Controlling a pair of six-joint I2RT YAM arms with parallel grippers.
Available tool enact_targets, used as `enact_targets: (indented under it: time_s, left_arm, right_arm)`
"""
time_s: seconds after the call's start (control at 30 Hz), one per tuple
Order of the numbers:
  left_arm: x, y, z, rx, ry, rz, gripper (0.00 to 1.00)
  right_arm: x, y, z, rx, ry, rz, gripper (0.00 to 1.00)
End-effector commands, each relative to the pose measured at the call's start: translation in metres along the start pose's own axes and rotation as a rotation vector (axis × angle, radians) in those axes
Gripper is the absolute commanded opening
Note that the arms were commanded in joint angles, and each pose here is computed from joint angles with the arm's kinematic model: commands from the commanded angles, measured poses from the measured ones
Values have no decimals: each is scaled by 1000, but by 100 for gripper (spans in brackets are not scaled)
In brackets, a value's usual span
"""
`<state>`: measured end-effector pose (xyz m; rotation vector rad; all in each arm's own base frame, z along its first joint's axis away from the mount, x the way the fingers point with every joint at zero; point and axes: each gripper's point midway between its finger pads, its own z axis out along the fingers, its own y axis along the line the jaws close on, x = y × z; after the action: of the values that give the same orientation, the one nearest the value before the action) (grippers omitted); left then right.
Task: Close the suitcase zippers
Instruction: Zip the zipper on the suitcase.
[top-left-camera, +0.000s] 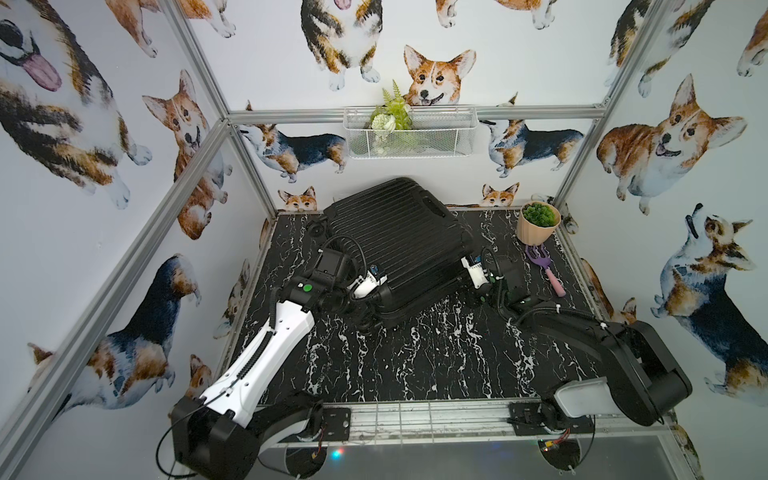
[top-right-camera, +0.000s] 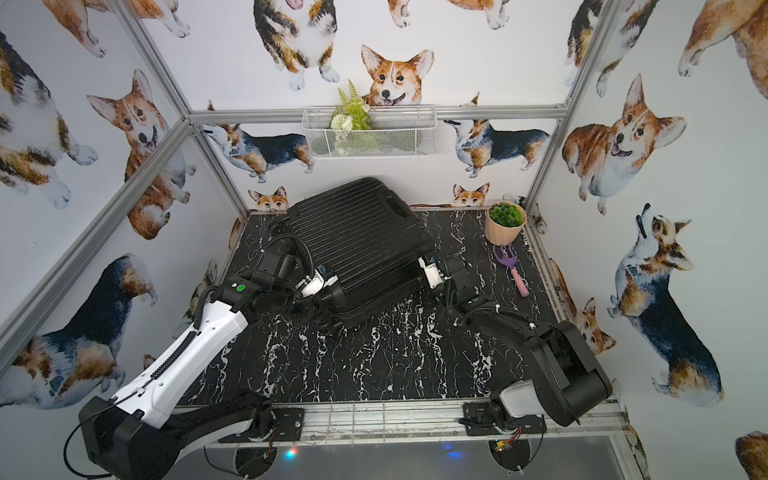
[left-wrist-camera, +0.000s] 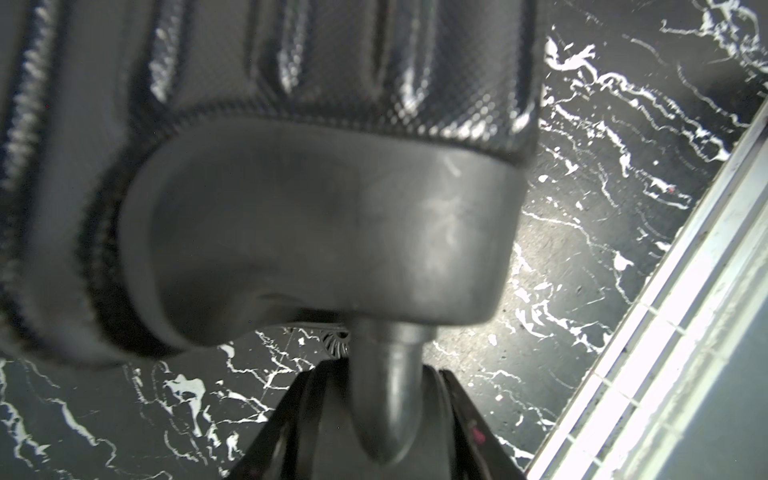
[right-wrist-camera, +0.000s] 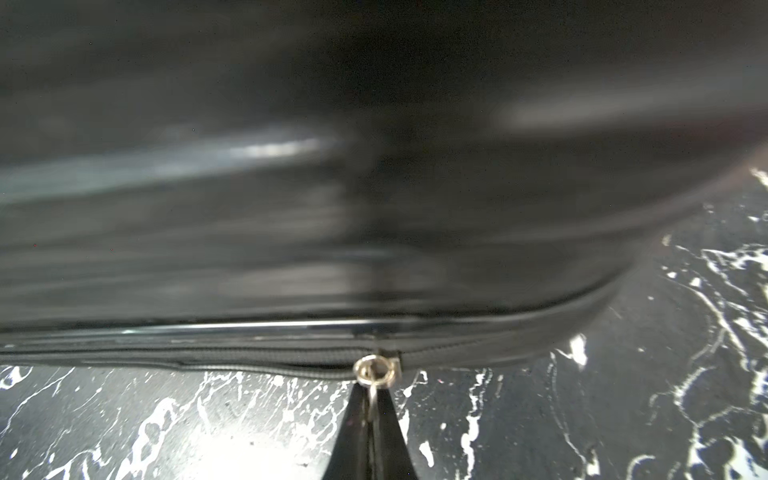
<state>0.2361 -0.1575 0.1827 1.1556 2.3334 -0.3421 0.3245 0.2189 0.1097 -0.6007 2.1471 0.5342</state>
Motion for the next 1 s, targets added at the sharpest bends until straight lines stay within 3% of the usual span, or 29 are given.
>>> enact_targets:
  time_s: [0.0,0.97]
  left_arm:
    - [-28,1,-5,-22,-116,-79,20]
    - [-81,-18,-3,-154,-329,-223,17]
  right_arm:
    - [-8,20,0,-68,-19,-60,0]
    - [0,106,14,-221,-10,-145,0]
